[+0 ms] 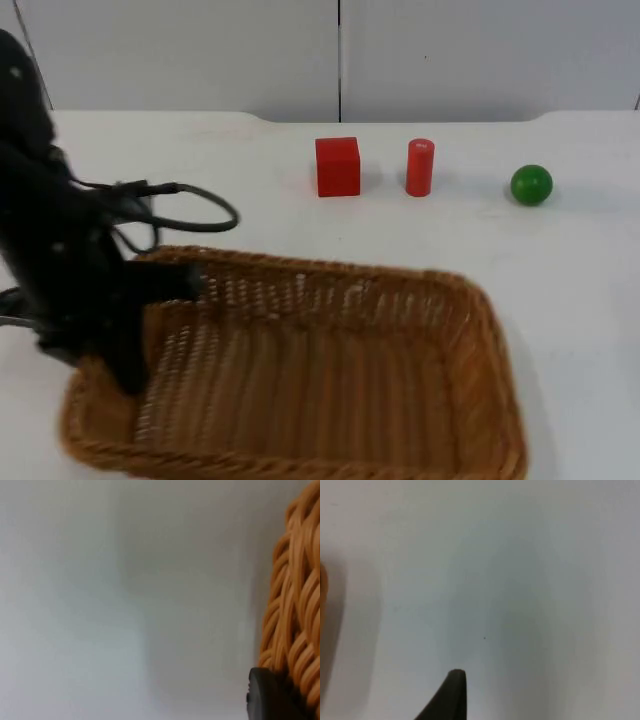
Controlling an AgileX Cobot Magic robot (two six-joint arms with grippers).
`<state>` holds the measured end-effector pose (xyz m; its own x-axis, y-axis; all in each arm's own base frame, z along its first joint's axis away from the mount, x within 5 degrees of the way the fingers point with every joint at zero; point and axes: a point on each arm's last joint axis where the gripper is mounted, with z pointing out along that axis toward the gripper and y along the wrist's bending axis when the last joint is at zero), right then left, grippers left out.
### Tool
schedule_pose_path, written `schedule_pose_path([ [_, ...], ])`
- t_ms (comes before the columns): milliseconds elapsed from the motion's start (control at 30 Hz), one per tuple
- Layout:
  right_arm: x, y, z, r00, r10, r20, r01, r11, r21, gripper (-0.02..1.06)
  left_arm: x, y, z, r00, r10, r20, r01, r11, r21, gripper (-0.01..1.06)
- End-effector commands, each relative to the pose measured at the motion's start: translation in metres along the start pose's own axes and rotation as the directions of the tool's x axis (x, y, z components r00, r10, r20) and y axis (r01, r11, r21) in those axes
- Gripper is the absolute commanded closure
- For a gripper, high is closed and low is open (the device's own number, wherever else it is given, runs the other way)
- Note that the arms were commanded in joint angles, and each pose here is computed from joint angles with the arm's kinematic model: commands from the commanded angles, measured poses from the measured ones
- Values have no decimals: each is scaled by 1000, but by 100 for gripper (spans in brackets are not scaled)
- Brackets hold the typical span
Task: Pick up the basket with the left hand and place the object to the left of the red cylinder into the basket with the right hand.
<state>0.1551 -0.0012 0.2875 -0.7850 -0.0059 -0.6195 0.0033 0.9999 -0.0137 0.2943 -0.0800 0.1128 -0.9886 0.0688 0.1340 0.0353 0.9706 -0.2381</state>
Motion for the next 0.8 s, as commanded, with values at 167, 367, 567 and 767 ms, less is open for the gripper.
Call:
schedule_pose_path([
  [167,-2,1,-2,1000,27,16,-27,999,-20,-1,22,34,-22,999,52,14,-52,999,-4,105],
  [367,-3,2,-2,999,36,27,-35,999,-29,-1,27,40,-20,995,89,43,-93,988,122,105],
  [567,-4,2,-2,999,37,37,-36,999,-29,-1,25,53,-30,993,40,108,-70,956,285,105],
  [767,-6,2,-2,998,37,43,-36,999,-29,-1,27,58,-35,995,17,103,-47,952,301,105],
])
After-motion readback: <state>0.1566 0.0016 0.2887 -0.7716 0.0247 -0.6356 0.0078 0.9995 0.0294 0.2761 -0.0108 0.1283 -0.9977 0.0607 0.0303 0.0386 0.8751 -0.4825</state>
